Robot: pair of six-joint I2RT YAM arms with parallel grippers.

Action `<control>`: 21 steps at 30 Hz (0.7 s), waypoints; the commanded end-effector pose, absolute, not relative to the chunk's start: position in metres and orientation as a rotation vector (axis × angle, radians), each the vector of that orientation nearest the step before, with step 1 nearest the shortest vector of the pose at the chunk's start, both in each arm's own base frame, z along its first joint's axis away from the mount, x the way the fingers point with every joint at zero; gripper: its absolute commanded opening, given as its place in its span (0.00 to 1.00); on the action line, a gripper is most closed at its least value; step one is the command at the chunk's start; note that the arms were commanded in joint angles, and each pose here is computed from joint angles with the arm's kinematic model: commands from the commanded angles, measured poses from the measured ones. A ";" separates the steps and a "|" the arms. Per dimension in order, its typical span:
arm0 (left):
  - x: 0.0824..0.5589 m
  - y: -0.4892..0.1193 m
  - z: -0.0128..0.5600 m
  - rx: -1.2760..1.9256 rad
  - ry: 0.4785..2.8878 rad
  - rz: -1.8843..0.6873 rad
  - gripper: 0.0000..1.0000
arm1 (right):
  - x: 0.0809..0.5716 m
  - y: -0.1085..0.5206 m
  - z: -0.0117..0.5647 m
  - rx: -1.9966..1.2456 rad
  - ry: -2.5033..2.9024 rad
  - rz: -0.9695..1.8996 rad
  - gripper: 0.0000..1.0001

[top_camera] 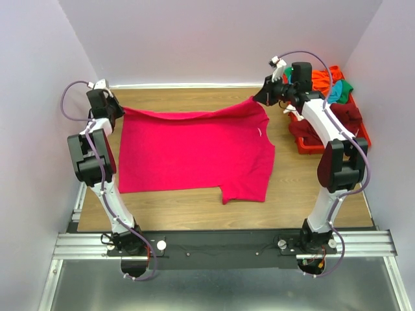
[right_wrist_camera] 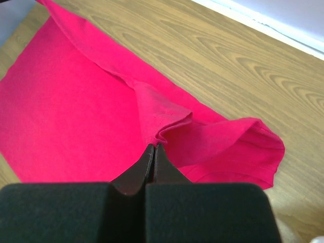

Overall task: Fold and stack the t-shirts
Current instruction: Fold the tshirt

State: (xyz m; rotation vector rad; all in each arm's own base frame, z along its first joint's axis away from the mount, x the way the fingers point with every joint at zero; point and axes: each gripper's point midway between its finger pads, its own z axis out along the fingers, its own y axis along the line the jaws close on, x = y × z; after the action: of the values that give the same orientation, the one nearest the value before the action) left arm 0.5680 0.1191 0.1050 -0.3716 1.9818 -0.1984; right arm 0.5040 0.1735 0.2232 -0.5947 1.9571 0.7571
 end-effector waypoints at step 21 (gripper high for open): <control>0.539 0.140 0.108 -0.437 1.987 -0.125 0.19 | 0.479 0.162 0.208 -0.613 1.986 0.696 0.01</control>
State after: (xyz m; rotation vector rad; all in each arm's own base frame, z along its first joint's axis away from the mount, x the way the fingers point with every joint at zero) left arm 0.5473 0.1260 0.0972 -0.4071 2.0024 -0.1776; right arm 0.4856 0.1662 0.1978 -0.5899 2.0195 0.7314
